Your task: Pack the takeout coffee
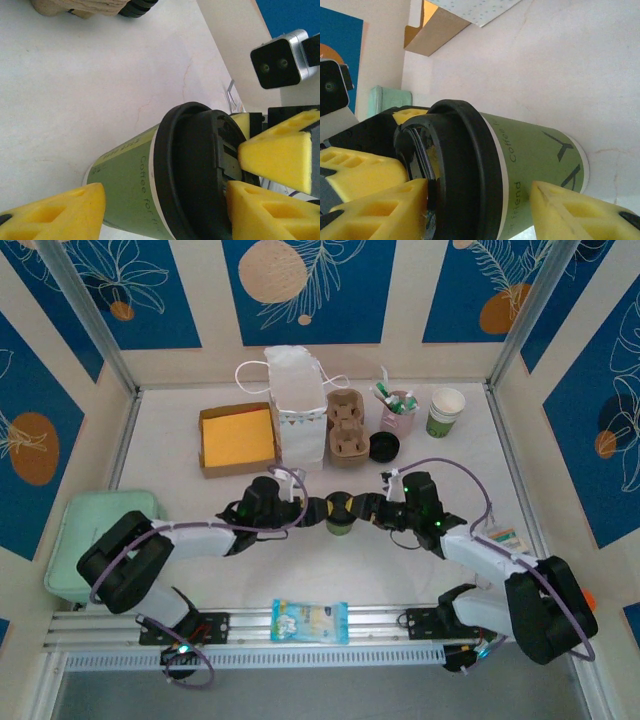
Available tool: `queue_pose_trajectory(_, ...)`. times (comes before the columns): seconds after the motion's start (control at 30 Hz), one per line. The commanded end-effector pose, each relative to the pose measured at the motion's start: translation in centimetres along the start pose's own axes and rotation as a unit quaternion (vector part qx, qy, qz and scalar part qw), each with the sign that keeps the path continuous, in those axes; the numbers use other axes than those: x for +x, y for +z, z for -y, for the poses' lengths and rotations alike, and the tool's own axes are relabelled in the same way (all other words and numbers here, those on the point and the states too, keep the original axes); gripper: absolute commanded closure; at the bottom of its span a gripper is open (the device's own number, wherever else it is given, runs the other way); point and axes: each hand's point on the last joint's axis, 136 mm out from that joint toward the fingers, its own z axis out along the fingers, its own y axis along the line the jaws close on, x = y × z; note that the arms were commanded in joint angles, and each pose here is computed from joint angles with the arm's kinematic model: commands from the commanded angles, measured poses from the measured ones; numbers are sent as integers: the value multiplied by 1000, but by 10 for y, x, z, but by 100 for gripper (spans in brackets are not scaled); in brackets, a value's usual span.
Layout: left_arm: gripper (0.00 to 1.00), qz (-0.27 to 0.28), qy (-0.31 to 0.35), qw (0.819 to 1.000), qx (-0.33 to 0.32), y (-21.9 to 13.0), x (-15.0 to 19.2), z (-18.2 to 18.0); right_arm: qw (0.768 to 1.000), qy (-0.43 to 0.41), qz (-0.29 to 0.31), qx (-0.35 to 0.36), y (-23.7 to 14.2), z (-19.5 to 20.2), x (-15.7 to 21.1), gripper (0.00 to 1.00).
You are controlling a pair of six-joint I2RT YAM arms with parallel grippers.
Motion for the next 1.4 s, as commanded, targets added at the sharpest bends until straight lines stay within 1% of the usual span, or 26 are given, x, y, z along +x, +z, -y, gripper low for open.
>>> queue_pose_trajectory(0.0,34,-76,-21,994,-80,1,40,-42,994,34,-38,98,-10,43,27,40)
queue_pose_trajectory(0.07,31,-72,-16,995,-69,6,30,-32,995,17,-35,94,-14,34,22,34)
queue_pose_trajectory(0.17,28,-66,-11,996,-51,12,16,-18,995,-4,-30,100,-20,25,16,30)
queue_pose_trajectory(0.4,24,-60,-2,998,-30,21,-4,0,992,-34,-22,116,-29,14,5,27)
queue_pose_trajectory(0.63,12,-46,1,999,-11,23,-23,17,991,-60,-18,121,-35,-3,-10,23)
queue_pose_trajectory(0.77,10,-35,-3,999,8,24,-36,31,989,-72,-19,126,-40,-15,-19,21)
queue_pose_trajectory(0.83,6,-29,0,999,20,21,-45,40,986,-86,-23,138,-43,-22,-22,19)
queue_pose_trajectory(0.87,5,-25,2,999,21,19,-49,43,984,-96,-25,148,-44,-25,-23,18)
queue_pose_trajectory(0.9,4,-18,6,1000,22,14,-54,47,980,-109,-27,163,-46,-27,-23,11)
queue_pose_trajectory(0.97,3,-5,12,1000,17,4,-64,49,971,-132,-39,194,-49,-31,-22,10)
queue_pose_trajectory(1.03,2,8,14,1000,-5,-11,-73,44,958,-155,-57,233,-51,-32,-19,9)
queue_pose_trajectory(1.1,1,17,8,999,-36,-27,-78,31,945,-175,-75,265,-51,-33,-15,9)
queue_pose_trajectory(1.17,0,29,-3,998,-63,-43,-81,17,932,-194,-93,291,-47,-35,-10,12)
queue_pose_trajectory(1.27,0,45,-21,995,-88,-66,-79,-4,913,-214,-118,327,-40,-34,-5,16)
queue_pose_trajectory(1.37,0,56,-34,992,-106,-85,-72,-20,898,-226,-132,353,-31,-32,-3,17)
